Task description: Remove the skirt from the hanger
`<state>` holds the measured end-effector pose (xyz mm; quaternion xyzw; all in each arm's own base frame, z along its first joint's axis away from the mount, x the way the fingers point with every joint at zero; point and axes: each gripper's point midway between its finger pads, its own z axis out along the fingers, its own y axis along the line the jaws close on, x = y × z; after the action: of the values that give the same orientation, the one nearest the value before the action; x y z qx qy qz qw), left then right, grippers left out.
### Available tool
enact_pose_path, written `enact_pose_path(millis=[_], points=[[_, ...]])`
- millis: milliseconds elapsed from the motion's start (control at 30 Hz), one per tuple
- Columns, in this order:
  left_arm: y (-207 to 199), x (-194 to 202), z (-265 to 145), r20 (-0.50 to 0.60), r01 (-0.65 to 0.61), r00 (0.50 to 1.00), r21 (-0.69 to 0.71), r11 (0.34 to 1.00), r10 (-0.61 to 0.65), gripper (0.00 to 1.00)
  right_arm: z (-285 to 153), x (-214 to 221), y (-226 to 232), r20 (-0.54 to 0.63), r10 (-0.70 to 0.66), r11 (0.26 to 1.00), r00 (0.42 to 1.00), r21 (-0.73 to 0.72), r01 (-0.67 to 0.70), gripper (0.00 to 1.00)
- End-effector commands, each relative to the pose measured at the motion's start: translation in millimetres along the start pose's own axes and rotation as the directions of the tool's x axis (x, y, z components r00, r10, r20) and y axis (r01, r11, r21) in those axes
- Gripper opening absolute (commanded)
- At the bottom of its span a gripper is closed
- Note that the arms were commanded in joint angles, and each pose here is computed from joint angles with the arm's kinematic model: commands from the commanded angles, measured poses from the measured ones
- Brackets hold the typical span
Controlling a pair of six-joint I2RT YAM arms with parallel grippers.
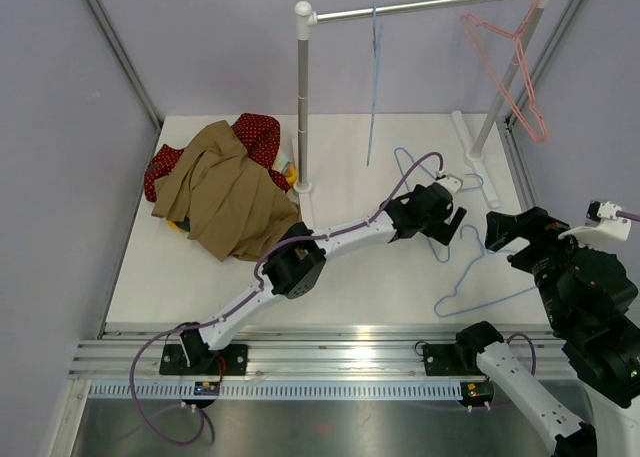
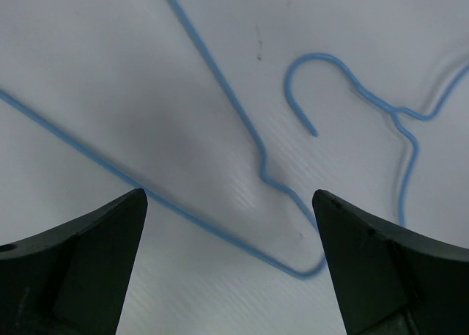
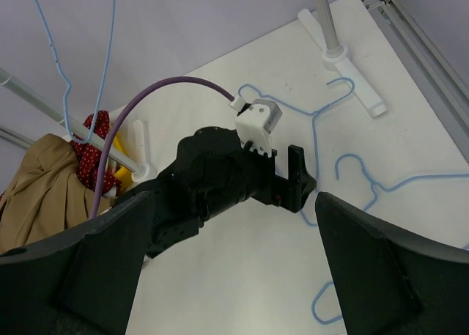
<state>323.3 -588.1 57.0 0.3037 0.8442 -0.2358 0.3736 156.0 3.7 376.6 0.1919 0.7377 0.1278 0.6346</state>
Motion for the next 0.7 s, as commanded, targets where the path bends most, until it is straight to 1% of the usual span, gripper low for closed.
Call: enact_pose_path(millis=[0,100,167,267,300,400,433,467,533,567,600,633,667], points=[[-8,-31,8,0.079,0.061,0.995,0.09,0.994,-0.068,0.99,11,-7,5,0.023,0.0,1.0,1.0,0.019,-0.001,0.98],[5,-31,14,0.067,0.092,0.993,0.099,0.991,-0.099,0.99,15,-6,6,0.015,-0.003,1.0,1.0,0.021,0.002,0.98],[9,-33,15,0.062,0.087,0.994,0.104,0.991,-0.094,0.99,18,-6,9,0.017,0.001,1.0,1.0,0.018,-0.002,0.98],[3,-32,12,0.063,0.023,0.998,0.116,0.993,-0.031,0.99,24,-2,12,0.008,0.001,1.0,1.0,0.015,-0.001,0.98],[-4,-28,11,0.061,-0.017,0.998,0.123,0.992,0.009,0.99,27,0,12,0.0,0.002,1.0,1.0,0.02,-0.002,0.98],[-5,-19,12,0.048,-0.058,0.997,0.083,0.995,0.054,0.99,28,3,14,-0.01,0.02,1.0,1.0,0.014,-0.019,0.98],[-3,-17,11,0.041,-0.06,0.998,0.064,0.996,0.057,0.99,27,4,14,-0.017,0.024,1.0,1.0,0.009,-0.024,0.98],[6,-15,11,0.039,-0.056,0.998,0.011,0.998,0.055,0.99,26,5,15,-0.018,0.03,1.0,0.999,0.006,-0.03,0.98],[26,-2,10,-0.012,-0.055,0.998,-0.086,0.995,0.054,0.99,23,5,13,-0.015,0.033,0.999,0.999,0.002,-0.033,0.98],[41,2,8,-0.021,-0.049,0.999,-0.166,0.985,0.046,0.97,22,5,12,-0.01,0.035,0.999,0.999,0.001,-0.035,0.98],[57,17,8,-0.074,-0.053,0.997,-0.208,0.977,0.038,0.92,20,5,12,-0.01,0.038,0.999,0.999,-0.003,-0.038,0.98],[68,32,8,-0.121,-0.052,0.992,-0.231,0.972,0.024,0.91,19,6,13,-0.01,0.041,0.999,0.999,-0.014,-0.041,0.98],[70,35,8,-0.134,-0.048,0.991,-0.226,0.973,0.018,0.91,20,6,13,-0.008,0.04,0.999,0.999,-0.013,-0.04,0.98]])
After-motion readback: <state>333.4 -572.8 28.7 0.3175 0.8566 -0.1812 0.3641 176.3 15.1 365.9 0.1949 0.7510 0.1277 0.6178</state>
